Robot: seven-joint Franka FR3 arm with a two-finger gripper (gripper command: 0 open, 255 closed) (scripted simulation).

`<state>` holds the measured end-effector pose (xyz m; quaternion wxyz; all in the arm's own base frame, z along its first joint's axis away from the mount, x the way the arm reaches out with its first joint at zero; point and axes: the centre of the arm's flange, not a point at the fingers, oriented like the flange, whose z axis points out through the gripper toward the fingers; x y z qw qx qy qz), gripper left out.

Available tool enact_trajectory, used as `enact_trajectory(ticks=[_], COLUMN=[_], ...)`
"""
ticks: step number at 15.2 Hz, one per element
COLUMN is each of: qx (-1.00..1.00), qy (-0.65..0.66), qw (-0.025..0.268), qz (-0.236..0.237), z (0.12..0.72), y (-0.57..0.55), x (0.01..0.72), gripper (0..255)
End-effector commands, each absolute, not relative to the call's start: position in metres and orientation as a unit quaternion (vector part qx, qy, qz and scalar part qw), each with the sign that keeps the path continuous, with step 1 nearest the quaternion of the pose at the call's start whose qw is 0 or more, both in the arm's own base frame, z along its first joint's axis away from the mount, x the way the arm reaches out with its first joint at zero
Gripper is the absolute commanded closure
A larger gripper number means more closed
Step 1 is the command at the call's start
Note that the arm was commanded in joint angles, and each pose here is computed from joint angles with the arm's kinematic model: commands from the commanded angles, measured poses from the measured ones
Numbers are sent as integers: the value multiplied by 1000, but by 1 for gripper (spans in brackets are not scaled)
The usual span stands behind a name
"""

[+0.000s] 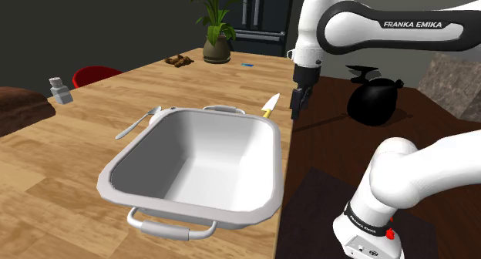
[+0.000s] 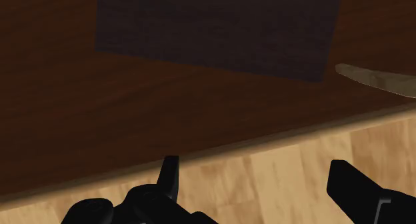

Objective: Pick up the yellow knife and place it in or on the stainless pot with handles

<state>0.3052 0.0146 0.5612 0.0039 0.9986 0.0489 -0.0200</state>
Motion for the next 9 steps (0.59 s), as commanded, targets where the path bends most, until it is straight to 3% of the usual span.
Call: enact_trajectory(ticks=[1,9], qx=[999,894], qy=[49,-440], qw=[4,15], qz=[-20,75], z=[561,559], y=[15,24], x=[305,381], gripper=[0,0])
